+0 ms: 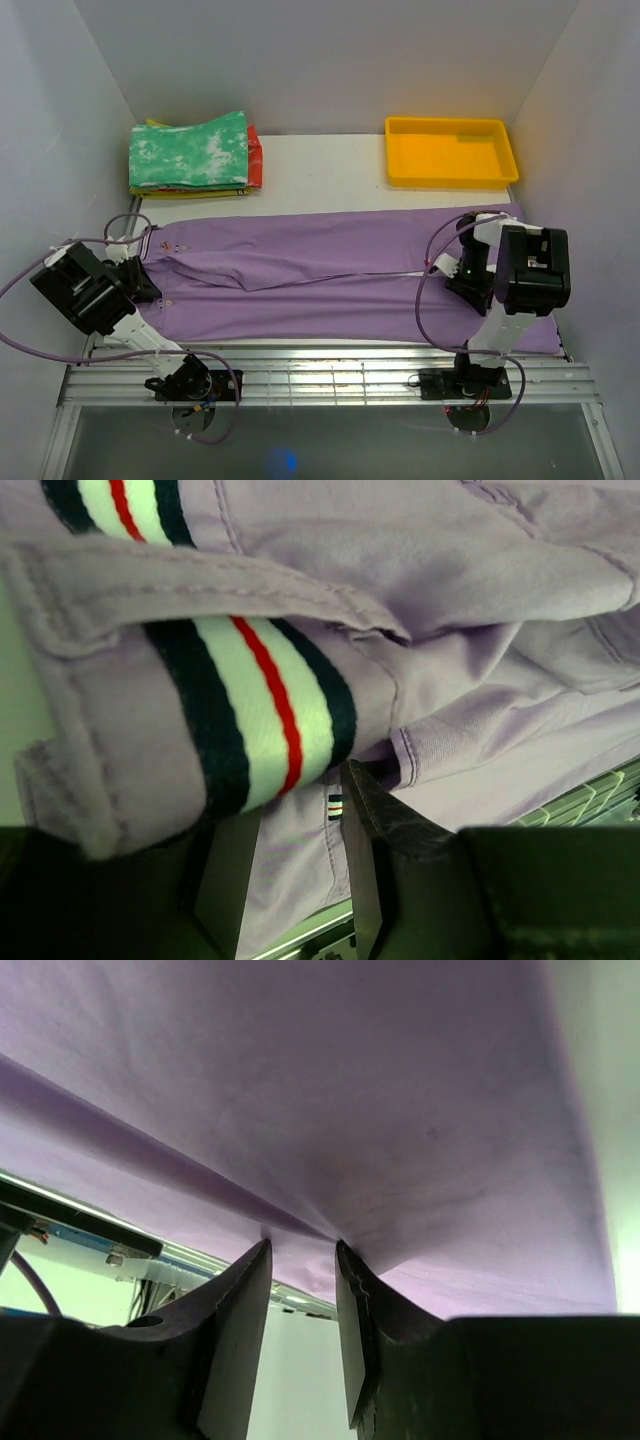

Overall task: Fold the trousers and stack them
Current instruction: Flatten the trousers out

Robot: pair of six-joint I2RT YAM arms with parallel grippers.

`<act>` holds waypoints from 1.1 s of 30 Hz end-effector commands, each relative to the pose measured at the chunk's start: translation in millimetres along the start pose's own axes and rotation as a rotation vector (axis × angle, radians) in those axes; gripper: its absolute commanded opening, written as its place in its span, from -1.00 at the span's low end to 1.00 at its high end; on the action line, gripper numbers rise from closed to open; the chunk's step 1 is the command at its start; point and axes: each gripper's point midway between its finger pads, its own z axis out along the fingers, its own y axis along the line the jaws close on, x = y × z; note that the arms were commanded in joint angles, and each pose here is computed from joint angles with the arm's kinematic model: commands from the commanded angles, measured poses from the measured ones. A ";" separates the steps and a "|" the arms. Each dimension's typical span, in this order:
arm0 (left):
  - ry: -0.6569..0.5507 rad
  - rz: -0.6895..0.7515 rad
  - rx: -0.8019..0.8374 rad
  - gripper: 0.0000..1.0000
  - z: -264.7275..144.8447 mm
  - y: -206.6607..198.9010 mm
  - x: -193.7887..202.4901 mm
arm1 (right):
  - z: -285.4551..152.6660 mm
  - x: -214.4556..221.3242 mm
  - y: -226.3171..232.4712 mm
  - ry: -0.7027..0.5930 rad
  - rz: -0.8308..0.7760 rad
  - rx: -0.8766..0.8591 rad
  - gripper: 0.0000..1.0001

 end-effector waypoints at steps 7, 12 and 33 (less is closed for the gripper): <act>-0.095 0.234 -0.269 0.28 -32.0 69.0 -53.5 | -17.2 -128.6 -52.6 -0.411 -0.109 0.174 0.06; -0.177 0.439 -0.274 0.48 -61.7 37.3 -81.2 | -62.2 -138.6 -30.5 -0.526 -0.167 0.127 0.39; -0.143 0.706 -0.096 0.37 -86.9 -57.9 -123.0 | -127.4 -158.6 -67.7 -0.631 -0.181 0.142 0.05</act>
